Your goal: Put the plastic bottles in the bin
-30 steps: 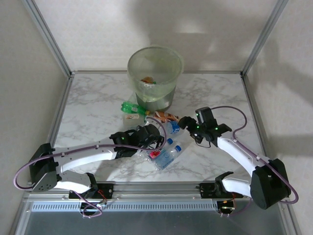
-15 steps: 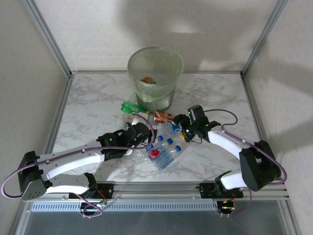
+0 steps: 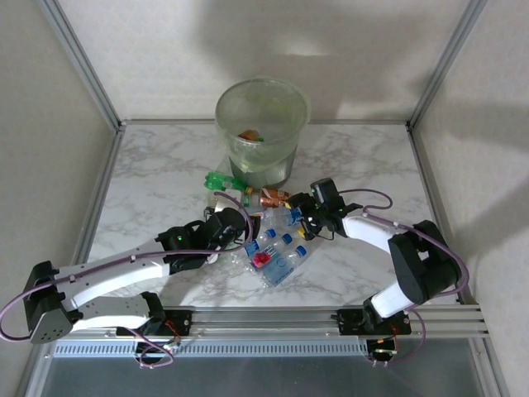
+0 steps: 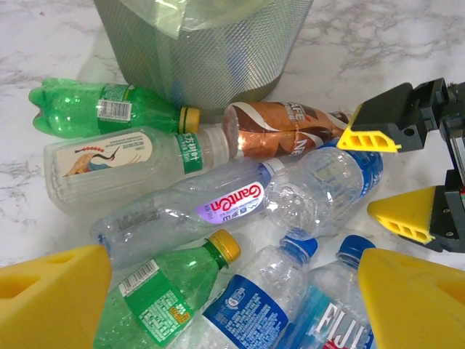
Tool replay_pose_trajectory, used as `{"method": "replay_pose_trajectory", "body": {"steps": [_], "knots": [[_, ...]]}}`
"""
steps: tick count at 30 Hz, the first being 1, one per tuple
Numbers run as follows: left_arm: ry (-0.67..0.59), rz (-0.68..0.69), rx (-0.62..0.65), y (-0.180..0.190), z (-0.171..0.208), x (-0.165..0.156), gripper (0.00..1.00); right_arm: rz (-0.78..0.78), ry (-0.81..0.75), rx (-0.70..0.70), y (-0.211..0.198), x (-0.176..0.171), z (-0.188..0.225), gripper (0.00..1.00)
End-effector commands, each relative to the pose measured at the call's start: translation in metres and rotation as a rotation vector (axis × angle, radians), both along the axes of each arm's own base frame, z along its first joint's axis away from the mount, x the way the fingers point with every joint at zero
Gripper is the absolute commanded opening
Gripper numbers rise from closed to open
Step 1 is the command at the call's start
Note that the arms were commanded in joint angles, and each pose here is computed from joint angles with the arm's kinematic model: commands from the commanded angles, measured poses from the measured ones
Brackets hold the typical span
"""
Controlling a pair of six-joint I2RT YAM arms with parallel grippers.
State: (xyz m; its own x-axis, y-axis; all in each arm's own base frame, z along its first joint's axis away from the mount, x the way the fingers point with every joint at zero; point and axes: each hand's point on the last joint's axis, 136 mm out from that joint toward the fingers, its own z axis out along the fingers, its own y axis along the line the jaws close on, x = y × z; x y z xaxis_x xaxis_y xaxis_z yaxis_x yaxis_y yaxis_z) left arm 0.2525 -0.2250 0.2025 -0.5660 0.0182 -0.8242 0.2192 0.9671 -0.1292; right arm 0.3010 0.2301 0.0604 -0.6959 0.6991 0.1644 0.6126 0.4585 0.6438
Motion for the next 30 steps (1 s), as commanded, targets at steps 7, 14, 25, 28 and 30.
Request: {"method": "replay_pose_trajectory", "body": {"steps": [7, 14, 25, 28, 30], "knots": [[0.004, 0.034, -0.05, 0.01, 0.0, 0.002, 0.87, -0.015, -0.001, 0.012, 0.012, 0.014, -0.001, 0.81], [0.002, 0.042, -0.063, 0.012, 0.004, 0.003, 0.87, -0.013, -0.005, -0.004, 0.008, 0.011, -0.004, 0.71], [-0.017, 0.052, -0.096, 0.01, 0.021, 0.007, 0.87, -0.004, -0.089, -0.082, -0.015, -0.002, 0.02, 0.63], [-0.028, 0.057, -0.117, 0.009, 0.031, 0.009, 0.87, -0.004, -0.131, -0.142, -0.031, -0.01, 0.031, 0.63], [-0.037, 0.062, -0.131, 0.008, 0.038, 0.012, 0.88, -0.012, -0.164, -0.186, -0.044, -0.015, 0.041, 0.63]]}}
